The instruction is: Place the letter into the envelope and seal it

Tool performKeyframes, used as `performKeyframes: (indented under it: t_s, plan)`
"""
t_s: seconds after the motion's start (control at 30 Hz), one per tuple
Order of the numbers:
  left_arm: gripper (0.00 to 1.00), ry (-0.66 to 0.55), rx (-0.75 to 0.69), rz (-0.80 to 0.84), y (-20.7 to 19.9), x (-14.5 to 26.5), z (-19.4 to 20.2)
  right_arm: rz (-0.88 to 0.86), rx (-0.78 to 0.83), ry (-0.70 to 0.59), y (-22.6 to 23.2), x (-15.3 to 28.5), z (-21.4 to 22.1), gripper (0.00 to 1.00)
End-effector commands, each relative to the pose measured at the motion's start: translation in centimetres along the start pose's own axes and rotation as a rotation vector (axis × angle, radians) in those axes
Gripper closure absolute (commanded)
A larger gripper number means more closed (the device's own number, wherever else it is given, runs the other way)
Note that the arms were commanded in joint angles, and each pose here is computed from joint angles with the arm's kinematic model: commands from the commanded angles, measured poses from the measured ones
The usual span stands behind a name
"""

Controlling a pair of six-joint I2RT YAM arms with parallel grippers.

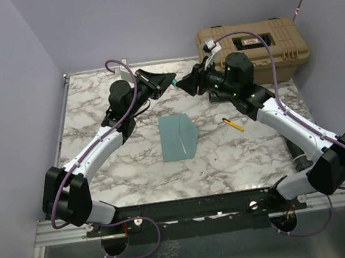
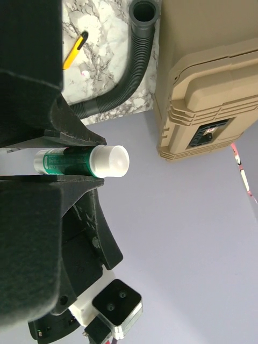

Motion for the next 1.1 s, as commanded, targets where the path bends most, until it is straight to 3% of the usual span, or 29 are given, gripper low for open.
performKeyframes:
  t_s: [0.0, 0.1, 0.27, 0.4, 0.63, 0.87, 0.97, 1.07]
  plan:
    - [1.0, -0.058, -0.004, 0.032, -2.4, 0.7, -1.6, 0.031, 0.015, -0.017, 0.0, -0.8, -1.2, 0.59]
    - [1.0, -0.072, -0.011, 0.03, -2.5, 0.9, -1.8, 0.033, 0.003, 0.012, -0.1, -0.9, -0.9, 0.59]
    - [1.0, -0.076, -0.009, 0.024, -2.3, 1.0, -1.8, -0.031, -0.006, 0.043, 0.6, -0.7, -0.1, 0.47]
    - [1.0, -0.078, -0.011, 0.028, -2.5, 1.1, -1.8, -0.033, -0.034, 0.088, 0.4, -1.1, 0.7, 0.47]
    - [1.0, -0.079, -0.016, 0.036, -2.6, 1.1, -1.8, -0.042, -0.096, 0.098, 0.4, -1.4, 1.3, 0.63]
    - [1.0, -0.102, -0.072, 0.131, -3.9, 1.8, -2.0, -0.053, -0.196, 0.032, 1.1, -1.2, 0.0, 0.99]
    - [1.0, -0.16, -0.17, 0.253, -5.4, 3.0, -2.3, -0.146, -0.339, 0.031, 1.7, -0.6, -1.0, 1.0]
    - [1.0, -0.201, -0.284, 0.331, -6.6, 3.9, -2.7, -0.293, -0.606, 0.017, 2.4, 0.7, -2.2, 1.0]
Point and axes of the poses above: each gripper's point midway between its finger pads, its own x axis back along the fingers, its own y axis along the line the jaws close on, z = x × y, the point moved 5 cm from there along x, back along the fingers, and after that the axes turned 14 degrees about -x, right-handed, at the moved point
